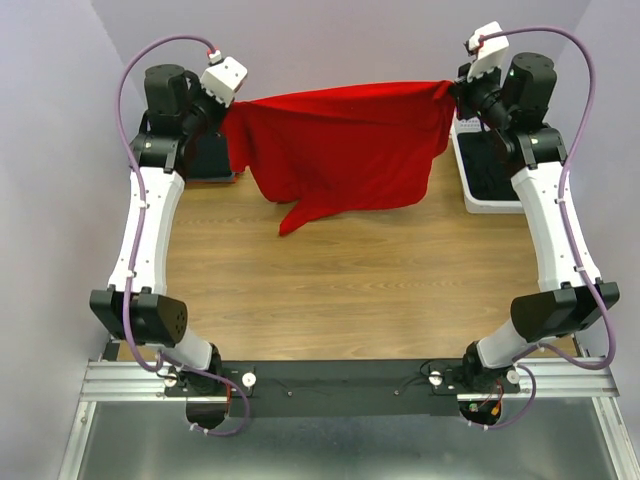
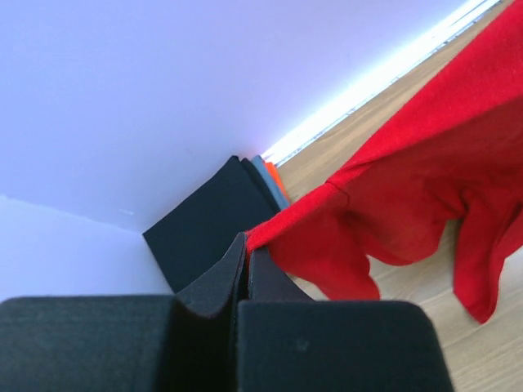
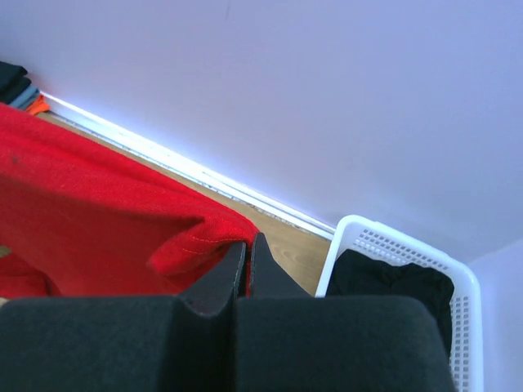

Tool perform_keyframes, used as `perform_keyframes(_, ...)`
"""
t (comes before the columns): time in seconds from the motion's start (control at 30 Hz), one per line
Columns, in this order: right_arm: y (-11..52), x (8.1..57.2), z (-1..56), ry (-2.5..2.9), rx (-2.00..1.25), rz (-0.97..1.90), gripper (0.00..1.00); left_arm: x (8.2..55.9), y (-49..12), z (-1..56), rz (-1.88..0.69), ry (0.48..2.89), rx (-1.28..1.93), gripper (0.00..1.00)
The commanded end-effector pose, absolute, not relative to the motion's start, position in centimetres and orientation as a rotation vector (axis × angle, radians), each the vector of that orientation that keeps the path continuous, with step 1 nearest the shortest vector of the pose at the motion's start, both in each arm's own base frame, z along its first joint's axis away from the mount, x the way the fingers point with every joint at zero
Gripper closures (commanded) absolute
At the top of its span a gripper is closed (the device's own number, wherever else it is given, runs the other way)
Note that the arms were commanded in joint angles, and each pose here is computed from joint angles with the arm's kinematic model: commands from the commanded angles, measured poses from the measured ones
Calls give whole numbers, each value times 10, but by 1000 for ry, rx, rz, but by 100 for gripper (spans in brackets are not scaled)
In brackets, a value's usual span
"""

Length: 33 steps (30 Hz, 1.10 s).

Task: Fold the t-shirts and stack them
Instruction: Flatten the tshirt out

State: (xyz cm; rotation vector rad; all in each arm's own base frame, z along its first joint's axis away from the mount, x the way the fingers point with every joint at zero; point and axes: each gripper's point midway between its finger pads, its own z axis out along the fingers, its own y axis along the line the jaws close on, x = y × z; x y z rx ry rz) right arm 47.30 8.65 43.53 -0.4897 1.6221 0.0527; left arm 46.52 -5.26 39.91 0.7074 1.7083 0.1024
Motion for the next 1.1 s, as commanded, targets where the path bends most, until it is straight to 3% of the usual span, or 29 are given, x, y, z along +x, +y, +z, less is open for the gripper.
perform_keyframes(0.0, 72, 463, 464, 1571, -462, 0, 100, 445, -28, 433, 233, 1634, 616, 100)
perform_keyframes(0.4, 70, 428, 512, 1470, -447, 1, 99, 410, -22, 471, 265, 1550, 564, 100)
perform_keyframes(0.6, 73, 375, 525, 1428, -471, 43, 99, 354, -10, 497, 313, 1468, 479, 100)
perform_keyframes(0.87, 54, 295, 572, 1288, -406, -16, 99, 241, 14, 553, 414, 1232, 319, 100)
perform_keyframes(1.07, 57, 305, 567, 1309, -413, -5, 99, 228, 26, 575, 503, 1162, 289, 100)
